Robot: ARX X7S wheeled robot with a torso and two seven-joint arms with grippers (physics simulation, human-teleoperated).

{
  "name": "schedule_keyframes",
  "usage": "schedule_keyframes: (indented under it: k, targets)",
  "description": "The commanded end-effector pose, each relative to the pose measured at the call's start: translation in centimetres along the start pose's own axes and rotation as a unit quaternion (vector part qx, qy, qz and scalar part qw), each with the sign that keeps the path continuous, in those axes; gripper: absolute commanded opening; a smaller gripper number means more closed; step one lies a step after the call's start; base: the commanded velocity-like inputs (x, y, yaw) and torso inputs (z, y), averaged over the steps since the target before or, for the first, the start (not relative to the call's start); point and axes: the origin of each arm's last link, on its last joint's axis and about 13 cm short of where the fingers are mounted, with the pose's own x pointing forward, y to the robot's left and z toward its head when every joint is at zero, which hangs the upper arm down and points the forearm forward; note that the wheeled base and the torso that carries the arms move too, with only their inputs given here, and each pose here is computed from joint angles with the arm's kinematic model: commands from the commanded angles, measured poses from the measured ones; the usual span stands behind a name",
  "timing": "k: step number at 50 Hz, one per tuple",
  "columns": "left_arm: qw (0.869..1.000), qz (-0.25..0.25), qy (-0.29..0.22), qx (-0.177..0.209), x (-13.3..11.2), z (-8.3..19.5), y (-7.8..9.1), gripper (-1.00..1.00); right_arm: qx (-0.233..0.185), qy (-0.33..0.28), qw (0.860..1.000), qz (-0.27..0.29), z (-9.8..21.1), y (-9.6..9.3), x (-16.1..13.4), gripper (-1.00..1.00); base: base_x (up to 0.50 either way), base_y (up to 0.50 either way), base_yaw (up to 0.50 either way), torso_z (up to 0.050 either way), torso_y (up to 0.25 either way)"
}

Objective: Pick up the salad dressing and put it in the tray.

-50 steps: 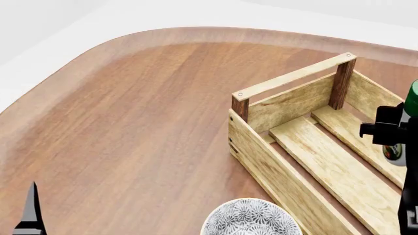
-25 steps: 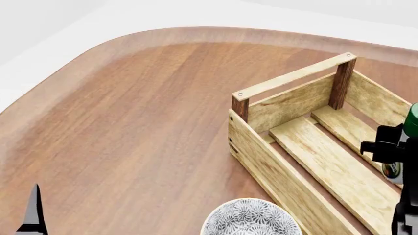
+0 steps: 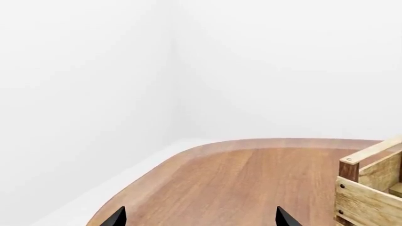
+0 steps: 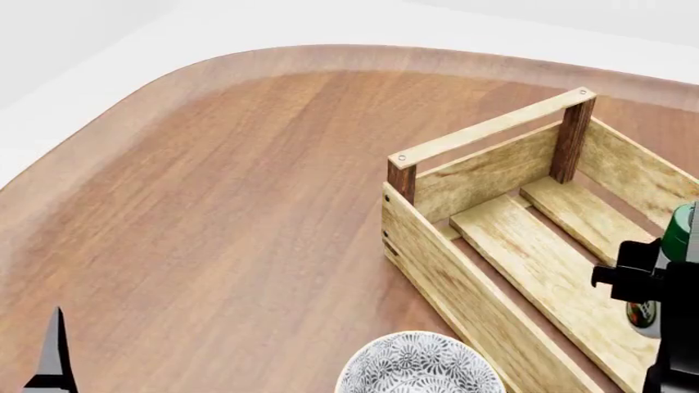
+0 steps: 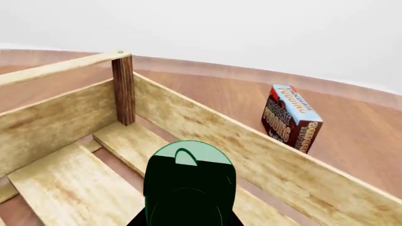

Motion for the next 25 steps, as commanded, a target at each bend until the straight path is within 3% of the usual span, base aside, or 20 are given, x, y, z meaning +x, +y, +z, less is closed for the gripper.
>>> schedule_keyframes:
  k: [1, 25]
  targets:
    - [1.0, 0.008, -0.009, 0.004, 0.1, 0.1, 0.2, 1.0, -0.008, -0.003, 1.0, 0.025, -0.5, 1.3, -0.1, -1.0, 0.0, 0.0, 0.0, 0.0, 0.0]
    - [1.0, 0.01, -0.012, 0.005, 0.0, 0.4, 0.2, 1.0, -0.013, 0.019, 1.0, 0.02, -2.2, 2.0, -0.5, -1.0, 0.0, 0.0, 0.0, 0.0, 0.0]
